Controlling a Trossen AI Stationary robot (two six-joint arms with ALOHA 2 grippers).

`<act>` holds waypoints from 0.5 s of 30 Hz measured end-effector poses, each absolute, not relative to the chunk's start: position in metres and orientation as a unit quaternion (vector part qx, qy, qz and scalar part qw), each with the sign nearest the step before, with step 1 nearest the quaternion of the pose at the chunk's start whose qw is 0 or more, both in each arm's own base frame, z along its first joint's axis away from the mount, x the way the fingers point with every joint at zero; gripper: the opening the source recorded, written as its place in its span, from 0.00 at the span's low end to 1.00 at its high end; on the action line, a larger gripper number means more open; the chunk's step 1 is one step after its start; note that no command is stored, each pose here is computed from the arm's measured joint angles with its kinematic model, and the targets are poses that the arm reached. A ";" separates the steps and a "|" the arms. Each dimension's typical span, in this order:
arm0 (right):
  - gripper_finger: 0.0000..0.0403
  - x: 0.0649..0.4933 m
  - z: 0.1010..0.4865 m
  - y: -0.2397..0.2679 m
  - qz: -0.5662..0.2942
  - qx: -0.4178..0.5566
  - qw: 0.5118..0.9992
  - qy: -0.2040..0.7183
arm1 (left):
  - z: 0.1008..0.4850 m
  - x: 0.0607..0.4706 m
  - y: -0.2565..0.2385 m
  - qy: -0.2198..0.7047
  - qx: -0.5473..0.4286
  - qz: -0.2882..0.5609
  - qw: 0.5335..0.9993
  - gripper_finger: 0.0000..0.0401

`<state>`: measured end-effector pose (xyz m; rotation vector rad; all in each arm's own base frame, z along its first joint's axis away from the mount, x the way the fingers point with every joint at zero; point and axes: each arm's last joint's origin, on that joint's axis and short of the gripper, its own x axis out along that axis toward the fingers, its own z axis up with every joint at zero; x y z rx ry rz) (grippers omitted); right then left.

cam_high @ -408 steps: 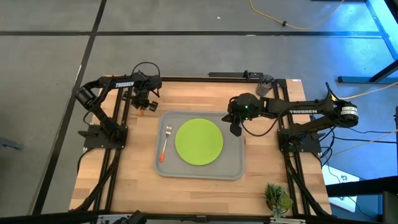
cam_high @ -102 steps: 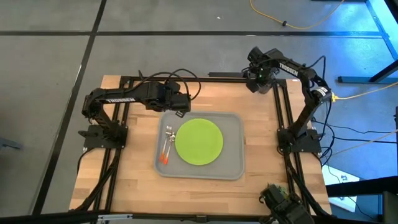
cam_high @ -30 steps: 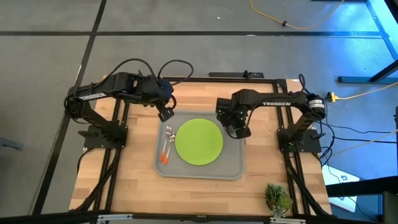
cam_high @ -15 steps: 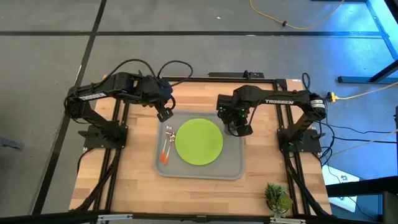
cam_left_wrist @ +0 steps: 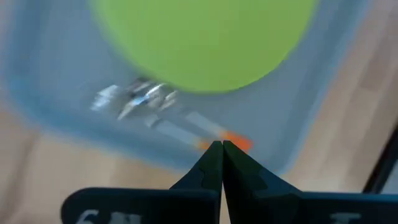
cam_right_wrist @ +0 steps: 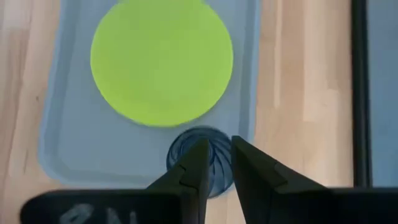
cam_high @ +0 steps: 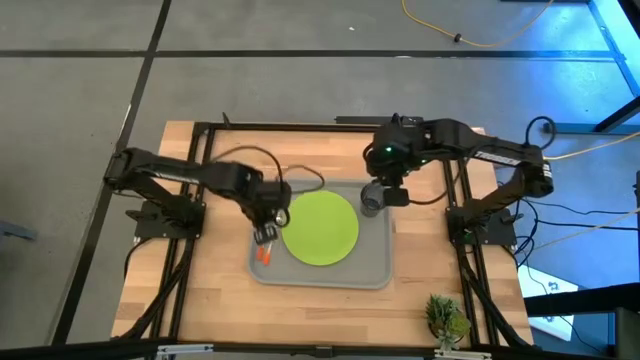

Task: Pick and place plate/cup/fork/spoon on tray
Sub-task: Adjust the orange spoon

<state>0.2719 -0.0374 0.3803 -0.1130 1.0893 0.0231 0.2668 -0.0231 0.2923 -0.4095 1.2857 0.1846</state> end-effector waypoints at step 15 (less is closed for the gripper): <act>0.18 0.265 0.390 -0.037 0.005 -0.053 0.869 0.491 | 0.185 0.251 -0.027 0.593 -0.198 0.110 0.773 0.00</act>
